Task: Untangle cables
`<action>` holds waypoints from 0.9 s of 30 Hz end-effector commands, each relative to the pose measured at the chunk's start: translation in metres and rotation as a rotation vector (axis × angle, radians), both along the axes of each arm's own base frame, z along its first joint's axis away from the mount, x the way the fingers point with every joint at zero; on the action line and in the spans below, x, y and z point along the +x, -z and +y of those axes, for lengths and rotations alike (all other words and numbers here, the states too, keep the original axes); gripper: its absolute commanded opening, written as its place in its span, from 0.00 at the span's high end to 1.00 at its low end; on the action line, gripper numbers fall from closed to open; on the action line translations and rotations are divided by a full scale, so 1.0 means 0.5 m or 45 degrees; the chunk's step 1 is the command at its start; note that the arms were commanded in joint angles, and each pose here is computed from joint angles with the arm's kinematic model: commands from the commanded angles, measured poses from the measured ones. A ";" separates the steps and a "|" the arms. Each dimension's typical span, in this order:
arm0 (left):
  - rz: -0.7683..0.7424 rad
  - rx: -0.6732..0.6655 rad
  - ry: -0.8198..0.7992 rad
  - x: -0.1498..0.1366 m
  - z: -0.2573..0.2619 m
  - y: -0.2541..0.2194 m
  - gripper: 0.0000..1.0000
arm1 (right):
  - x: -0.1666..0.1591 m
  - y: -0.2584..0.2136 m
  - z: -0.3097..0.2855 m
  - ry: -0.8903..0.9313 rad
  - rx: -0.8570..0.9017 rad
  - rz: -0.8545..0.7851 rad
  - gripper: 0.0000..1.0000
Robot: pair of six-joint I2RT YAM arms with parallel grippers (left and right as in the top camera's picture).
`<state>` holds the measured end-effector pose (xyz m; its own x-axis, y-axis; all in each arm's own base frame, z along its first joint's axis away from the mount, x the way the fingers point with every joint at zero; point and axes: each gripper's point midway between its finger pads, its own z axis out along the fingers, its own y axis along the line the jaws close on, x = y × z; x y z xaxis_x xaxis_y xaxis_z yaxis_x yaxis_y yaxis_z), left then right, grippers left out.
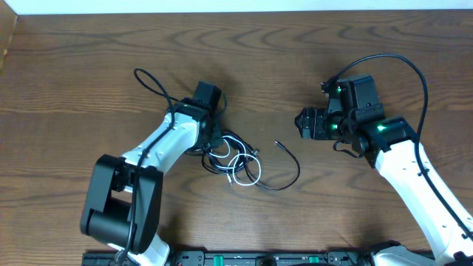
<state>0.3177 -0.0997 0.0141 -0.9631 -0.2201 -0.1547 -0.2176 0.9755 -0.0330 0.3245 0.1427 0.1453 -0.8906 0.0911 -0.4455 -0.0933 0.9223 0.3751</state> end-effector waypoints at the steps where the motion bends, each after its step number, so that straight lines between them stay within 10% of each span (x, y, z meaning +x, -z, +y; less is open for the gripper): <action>1: 0.084 -0.027 -0.010 -0.022 -0.008 0.031 0.85 | -0.001 0.003 0.001 0.007 -0.009 0.007 0.22; 10: 0.013 -0.108 0.000 0.003 -0.030 -0.038 0.93 | -0.002 0.002 0.008 -0.005 -0.006 0.002 0.23; 27: -0.199 -1.078 0.489 -0.039 -0.250 -0.339 0.93 | -0.008 -0.063 0.131 -0.343 0.222 -0.170 0.25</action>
<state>0.3077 -0.2021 0.1506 -0.9771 -0.0880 -0.1939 0.0571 0.7690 -0.6367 0.3257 0.1996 0.1755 -0.8422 0.0020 -0.5391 -0.3177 0.8061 0.4993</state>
